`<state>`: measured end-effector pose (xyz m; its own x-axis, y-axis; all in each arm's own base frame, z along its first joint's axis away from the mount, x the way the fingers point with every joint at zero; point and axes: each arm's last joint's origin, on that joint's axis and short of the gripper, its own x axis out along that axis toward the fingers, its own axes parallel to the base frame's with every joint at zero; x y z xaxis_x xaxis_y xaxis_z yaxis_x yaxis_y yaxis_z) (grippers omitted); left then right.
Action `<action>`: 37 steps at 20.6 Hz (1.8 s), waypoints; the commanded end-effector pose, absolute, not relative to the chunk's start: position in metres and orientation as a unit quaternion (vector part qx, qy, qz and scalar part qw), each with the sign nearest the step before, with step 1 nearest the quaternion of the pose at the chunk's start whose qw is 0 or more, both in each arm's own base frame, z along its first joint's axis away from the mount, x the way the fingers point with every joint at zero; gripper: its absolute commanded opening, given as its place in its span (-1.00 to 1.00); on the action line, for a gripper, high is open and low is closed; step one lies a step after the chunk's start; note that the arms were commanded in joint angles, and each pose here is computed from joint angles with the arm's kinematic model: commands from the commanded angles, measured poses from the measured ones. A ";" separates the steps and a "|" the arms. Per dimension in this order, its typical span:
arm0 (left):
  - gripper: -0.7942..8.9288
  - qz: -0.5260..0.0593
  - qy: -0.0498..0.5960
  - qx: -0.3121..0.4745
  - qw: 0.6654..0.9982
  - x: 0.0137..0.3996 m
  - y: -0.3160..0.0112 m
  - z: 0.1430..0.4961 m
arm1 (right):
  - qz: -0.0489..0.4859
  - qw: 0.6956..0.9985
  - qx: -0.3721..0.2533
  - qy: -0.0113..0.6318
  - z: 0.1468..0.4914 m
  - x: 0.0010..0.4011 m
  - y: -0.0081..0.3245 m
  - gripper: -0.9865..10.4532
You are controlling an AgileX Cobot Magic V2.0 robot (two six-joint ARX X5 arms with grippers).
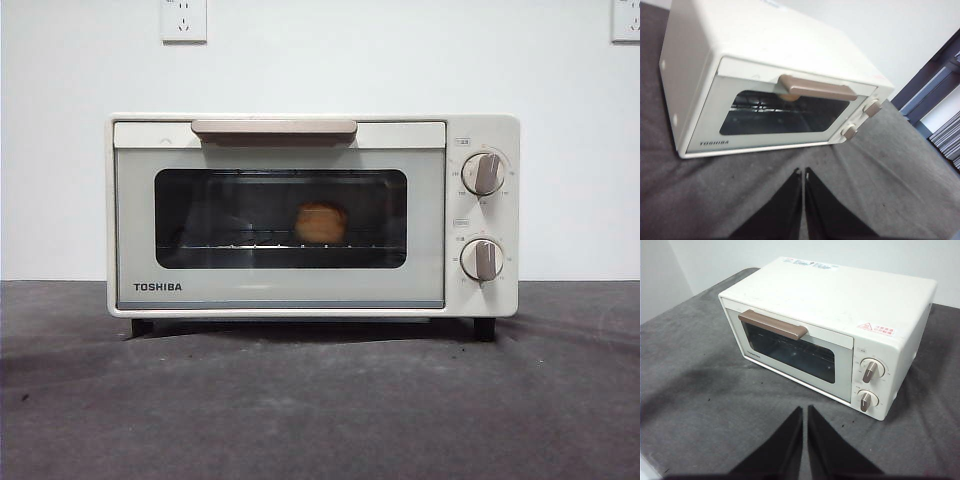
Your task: The left arm flap open the oven, the right arm pick bread and place it into oven, the left arm flap close the oven
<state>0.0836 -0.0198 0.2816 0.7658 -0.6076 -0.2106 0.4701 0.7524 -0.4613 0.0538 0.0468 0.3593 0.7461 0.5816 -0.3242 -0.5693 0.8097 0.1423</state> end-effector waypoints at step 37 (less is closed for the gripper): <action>-0.79 0.004 0.089 -0.003 0.996 0.096 -0.001 0.149 | 0.312 0.935 0.018 0.165 0.365 0.052 0.046 -0.80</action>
<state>0.0947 -0.0018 0.1567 0.9881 0.0011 -0.1536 -0.0040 0.9998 -0.0189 0.0539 0.0469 0.3596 0.7470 0.5824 -0.3206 -0.5697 0.8094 0.1428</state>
